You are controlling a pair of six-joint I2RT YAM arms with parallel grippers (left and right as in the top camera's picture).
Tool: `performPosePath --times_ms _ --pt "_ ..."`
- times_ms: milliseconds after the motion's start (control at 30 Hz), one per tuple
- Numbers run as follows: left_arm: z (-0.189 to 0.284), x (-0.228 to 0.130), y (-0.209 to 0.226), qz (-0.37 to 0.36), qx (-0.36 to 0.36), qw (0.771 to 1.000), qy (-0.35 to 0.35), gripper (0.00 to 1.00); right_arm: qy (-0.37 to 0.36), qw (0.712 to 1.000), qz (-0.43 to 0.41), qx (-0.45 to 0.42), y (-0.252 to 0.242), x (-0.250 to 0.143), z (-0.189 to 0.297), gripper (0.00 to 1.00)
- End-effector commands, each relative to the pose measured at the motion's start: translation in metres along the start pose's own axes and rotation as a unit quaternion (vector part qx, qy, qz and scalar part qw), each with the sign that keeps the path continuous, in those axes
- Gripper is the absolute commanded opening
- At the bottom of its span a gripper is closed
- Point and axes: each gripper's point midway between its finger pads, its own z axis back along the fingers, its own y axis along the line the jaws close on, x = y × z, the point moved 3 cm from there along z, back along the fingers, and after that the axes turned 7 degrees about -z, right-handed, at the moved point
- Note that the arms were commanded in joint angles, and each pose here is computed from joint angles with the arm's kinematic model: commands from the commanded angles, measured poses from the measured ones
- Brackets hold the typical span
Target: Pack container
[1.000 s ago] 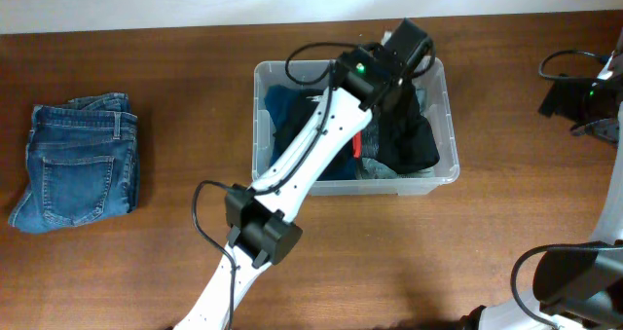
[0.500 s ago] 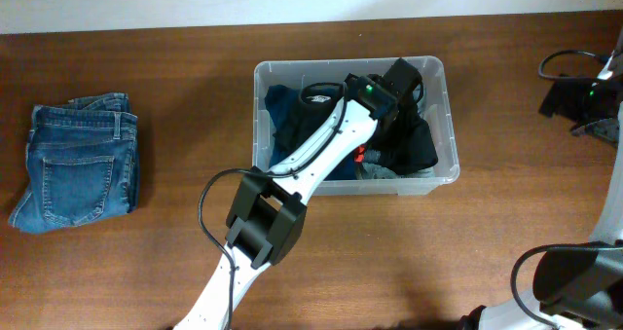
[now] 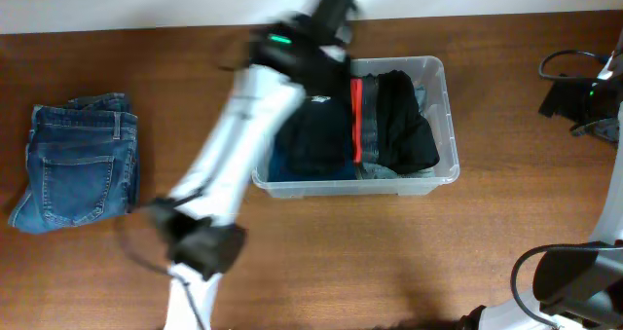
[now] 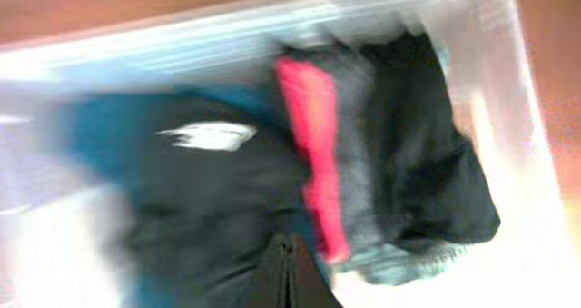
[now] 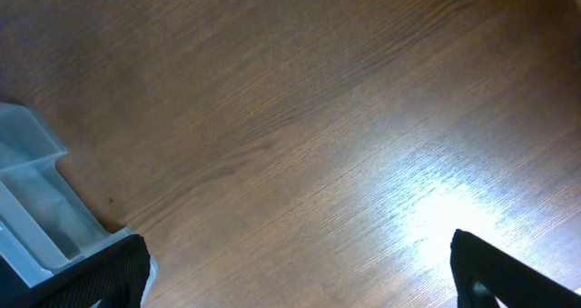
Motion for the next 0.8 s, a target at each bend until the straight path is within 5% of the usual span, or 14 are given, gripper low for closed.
performPosePath --times_ms 0,167,333,767 --pt "0.07 0.007 0.086 0.08 0.064 0.994 -0.045 0.01 0.0 1.0 -0.007 -0.007 -0.002 0.001 -0.002 0.98" --pt "0.102 -0.024 0.186 0.193 0.134 0.972 -0.011 0.04 0.0 1.0 -0.007 -0.007 -0.002 0.001 -0.002 0.98" --pt "0.131 -0.078 0.28 0.369 0.186 0.91 0.027 0.06 0.0 1.0 -0.007 -0.007 -0.002 0.001 -0.002 0.98" --pt "0.134 -0.189 0.384 0.526 0.23 0.809 0.124 0.11 0.0 1.0 -0.007 -0.007 -0.002 0.001 -0.002 0.99"
